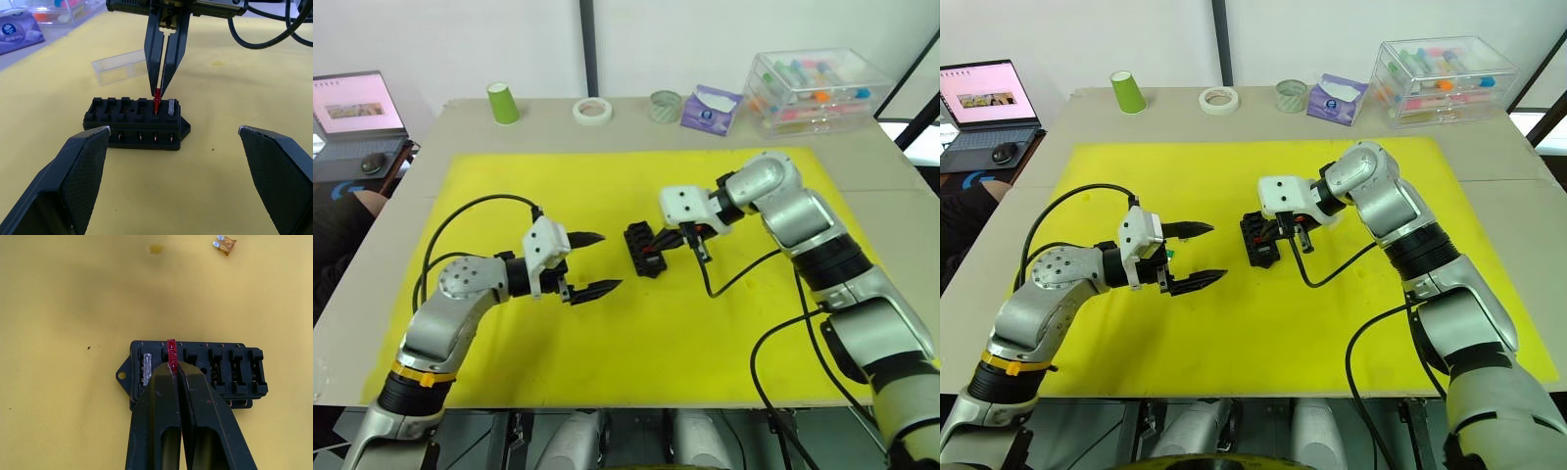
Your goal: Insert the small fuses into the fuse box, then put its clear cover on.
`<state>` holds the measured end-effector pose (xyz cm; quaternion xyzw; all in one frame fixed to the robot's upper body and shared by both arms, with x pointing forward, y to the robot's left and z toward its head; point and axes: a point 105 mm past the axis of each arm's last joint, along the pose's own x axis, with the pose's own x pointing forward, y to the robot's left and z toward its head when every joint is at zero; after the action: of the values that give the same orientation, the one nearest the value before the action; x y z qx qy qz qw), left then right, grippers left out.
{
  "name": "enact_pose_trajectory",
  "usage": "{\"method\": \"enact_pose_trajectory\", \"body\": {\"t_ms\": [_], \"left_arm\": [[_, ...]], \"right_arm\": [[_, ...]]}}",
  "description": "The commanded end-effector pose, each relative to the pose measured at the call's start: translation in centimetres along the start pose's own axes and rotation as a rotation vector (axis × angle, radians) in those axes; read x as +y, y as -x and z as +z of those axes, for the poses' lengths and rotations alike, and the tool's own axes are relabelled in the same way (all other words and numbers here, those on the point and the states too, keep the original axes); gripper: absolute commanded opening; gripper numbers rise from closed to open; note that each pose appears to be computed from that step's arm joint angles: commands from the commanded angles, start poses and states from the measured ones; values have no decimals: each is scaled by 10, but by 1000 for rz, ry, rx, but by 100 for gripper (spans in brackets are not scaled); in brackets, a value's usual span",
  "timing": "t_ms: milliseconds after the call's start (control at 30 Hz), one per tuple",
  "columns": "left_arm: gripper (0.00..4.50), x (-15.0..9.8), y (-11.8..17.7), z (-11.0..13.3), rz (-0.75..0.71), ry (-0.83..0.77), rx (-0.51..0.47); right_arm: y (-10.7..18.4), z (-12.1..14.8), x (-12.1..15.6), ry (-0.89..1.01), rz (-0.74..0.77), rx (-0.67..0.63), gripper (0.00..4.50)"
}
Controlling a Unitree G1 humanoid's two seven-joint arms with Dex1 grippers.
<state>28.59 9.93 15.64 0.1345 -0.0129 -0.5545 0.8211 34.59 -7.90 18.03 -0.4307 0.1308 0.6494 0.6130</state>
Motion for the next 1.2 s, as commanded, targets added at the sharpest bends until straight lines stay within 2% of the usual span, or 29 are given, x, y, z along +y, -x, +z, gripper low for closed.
{"method": "enact_pose_trajectory", "body": {"t_ms": [33,900,1200], "left_arm": [[442,-1,-1,9,-13,-45,-11],[442,1,0,7,-10,-50,-2],[442,0,0,6,-12,-51,2]], "right_arm": [[9,12,-9,51,-48,-4,0],[4,5,-5,14,-39,37,0],[-1,11,2,-5,-9,5,0]]}}
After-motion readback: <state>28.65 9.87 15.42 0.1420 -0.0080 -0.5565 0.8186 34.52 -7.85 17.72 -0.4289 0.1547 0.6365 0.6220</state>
